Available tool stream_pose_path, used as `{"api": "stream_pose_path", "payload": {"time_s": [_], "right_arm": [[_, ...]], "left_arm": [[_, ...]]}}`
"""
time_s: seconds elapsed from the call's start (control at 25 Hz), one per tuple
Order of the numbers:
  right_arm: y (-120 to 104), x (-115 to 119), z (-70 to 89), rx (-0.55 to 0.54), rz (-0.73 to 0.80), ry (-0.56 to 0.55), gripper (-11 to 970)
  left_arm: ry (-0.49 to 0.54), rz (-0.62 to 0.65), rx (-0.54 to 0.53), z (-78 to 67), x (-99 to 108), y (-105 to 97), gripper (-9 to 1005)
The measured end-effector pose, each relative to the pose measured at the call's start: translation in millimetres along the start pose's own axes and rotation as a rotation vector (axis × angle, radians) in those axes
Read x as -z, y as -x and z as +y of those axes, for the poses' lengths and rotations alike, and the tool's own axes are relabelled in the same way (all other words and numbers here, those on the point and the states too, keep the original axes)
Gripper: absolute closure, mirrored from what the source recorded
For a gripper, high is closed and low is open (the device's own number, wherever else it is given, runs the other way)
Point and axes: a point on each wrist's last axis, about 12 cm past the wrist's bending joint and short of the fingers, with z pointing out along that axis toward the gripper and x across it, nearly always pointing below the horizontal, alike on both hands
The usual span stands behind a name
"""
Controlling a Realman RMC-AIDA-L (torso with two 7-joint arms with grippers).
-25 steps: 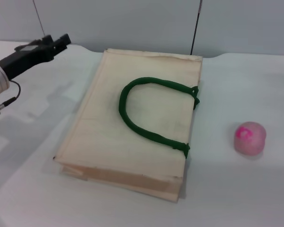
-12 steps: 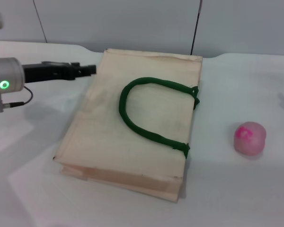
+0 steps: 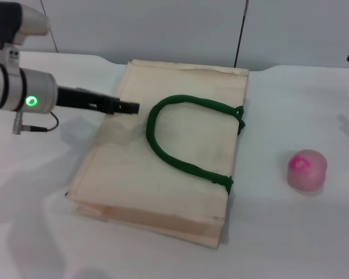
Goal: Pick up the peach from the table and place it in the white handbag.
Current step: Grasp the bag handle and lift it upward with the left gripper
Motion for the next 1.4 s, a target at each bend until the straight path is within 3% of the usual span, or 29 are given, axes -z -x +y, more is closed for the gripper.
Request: {"api": "stream_pose_path", "payload": {"time_s": [0.48, 0.96, 1.4], "right_arm": [[0.0, -0.1, 1.0, -0.003, -0.003, 0.004, 75], [-1.8, 2.6, -1.1, -0.005, 0.001, -0.005, 79], [0.3, 0.5, 0.0, -0.006, -0.007, -0.001, 82]], "left_arm": [[0.085, 0.154, -0.031, -8.7, -29.8, 6.9, 345], [-0.051, 0.077, -0.084, -27.9, -35.5, 21.8, 350], [-0.051, 0.085, -0.069, -28.7, -36.6, 20.7, 356]]}}
